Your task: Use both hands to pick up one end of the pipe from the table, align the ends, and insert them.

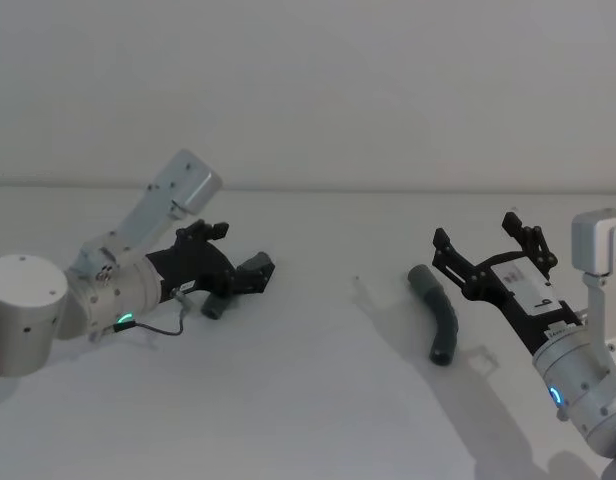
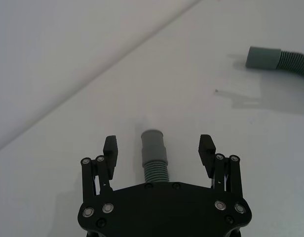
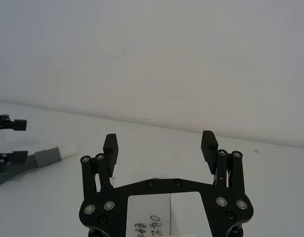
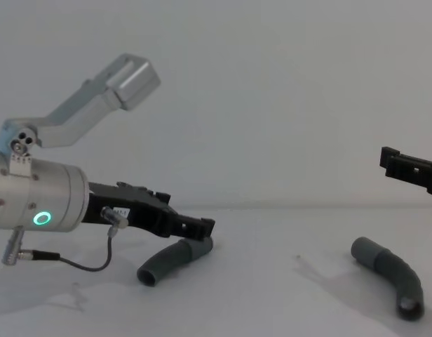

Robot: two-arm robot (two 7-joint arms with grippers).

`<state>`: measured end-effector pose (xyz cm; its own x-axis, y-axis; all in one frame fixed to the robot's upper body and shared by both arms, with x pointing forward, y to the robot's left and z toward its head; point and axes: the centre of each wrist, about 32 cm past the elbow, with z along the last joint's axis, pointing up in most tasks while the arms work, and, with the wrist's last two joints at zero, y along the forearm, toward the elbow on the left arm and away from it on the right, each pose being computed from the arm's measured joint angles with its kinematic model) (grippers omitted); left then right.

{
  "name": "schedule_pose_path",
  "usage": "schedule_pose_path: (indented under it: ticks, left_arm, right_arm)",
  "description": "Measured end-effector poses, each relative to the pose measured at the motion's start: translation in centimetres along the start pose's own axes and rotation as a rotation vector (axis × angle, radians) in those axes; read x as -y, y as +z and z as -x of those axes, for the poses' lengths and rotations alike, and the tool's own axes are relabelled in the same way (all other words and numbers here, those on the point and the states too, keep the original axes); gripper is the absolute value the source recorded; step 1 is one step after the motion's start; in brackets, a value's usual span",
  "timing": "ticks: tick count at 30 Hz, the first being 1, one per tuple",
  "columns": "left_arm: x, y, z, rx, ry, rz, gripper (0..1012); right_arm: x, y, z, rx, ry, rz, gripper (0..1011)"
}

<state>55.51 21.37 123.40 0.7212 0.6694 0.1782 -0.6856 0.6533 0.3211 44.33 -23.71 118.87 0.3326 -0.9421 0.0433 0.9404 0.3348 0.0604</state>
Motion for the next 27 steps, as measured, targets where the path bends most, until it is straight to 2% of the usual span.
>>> schedule_pose_path:
  ticks: [12, 27]
  left_arm:
    - [1.60, 0.02, -0.95, -0.035, -0.038, -0.076, 1000]
    - [2.27, 0.02, -1.32, -0.075, -0.039, -0.134, 1000]
  right_arm:
    - [0.0, 0.0, 0.0, 0.000, 0.000, 0.000, 1001]
    - [0.0, 0.0, 0.0, 0.000, 0.000, 0.000, 1001]
